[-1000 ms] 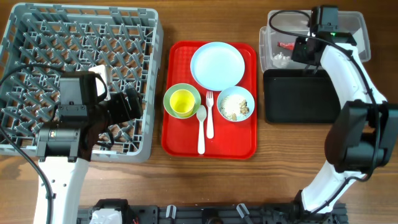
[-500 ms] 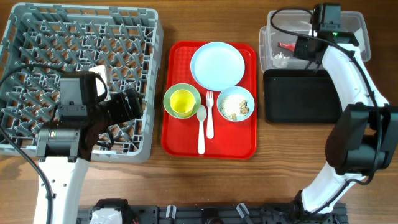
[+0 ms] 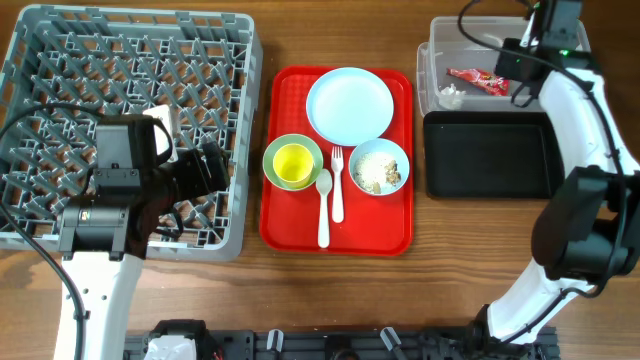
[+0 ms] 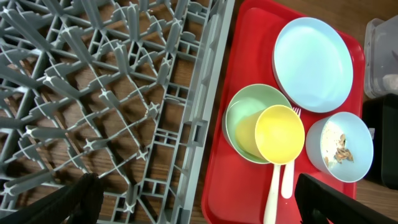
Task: Sort waste into correct bins and load items into the dishwasher rack
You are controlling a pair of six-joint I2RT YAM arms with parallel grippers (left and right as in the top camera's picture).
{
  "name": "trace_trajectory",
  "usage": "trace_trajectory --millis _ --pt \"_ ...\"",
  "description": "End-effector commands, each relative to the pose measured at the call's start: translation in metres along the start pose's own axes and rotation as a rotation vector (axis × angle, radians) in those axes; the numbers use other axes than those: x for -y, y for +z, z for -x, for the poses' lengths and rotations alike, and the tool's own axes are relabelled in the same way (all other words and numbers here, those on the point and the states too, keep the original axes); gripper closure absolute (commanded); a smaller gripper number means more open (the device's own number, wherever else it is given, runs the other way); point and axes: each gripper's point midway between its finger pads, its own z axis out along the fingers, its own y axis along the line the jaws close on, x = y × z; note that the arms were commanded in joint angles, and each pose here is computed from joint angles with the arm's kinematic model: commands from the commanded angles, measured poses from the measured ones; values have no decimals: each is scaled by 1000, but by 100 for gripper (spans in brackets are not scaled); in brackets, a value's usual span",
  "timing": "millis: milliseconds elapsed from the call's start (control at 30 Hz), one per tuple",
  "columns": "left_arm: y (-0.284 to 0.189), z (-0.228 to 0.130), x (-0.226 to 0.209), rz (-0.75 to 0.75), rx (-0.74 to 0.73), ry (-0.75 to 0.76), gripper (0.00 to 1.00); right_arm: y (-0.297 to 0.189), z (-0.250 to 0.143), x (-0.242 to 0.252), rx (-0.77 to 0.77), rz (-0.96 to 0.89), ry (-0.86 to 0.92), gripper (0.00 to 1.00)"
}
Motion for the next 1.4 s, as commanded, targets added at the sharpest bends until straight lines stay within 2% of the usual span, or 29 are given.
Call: trace_trajectory --millis 0,67,333,667,1267,1367 --pt "-4 5 5 -20 12 -7 0 -28 35 -5 34 57 -54 60" --pt "-4 5 5 -20 12 -7 0 -32 37 -7 3 80 -64 53" --pt "-4 4 5 -20 12 -7 0 -9 19 -4 -134 97 -78 50" --pt "-4 4 5 -20 12 -6 0 43 -23 -7 -274 87 -56 54" --pt "-4 4 5 -20 12 -7 0 70 -58 -6 -384 71 -61 53" --pt "-4 4 5 -19 12 -7 0 70 -60 -6 -390 71 -61 50"
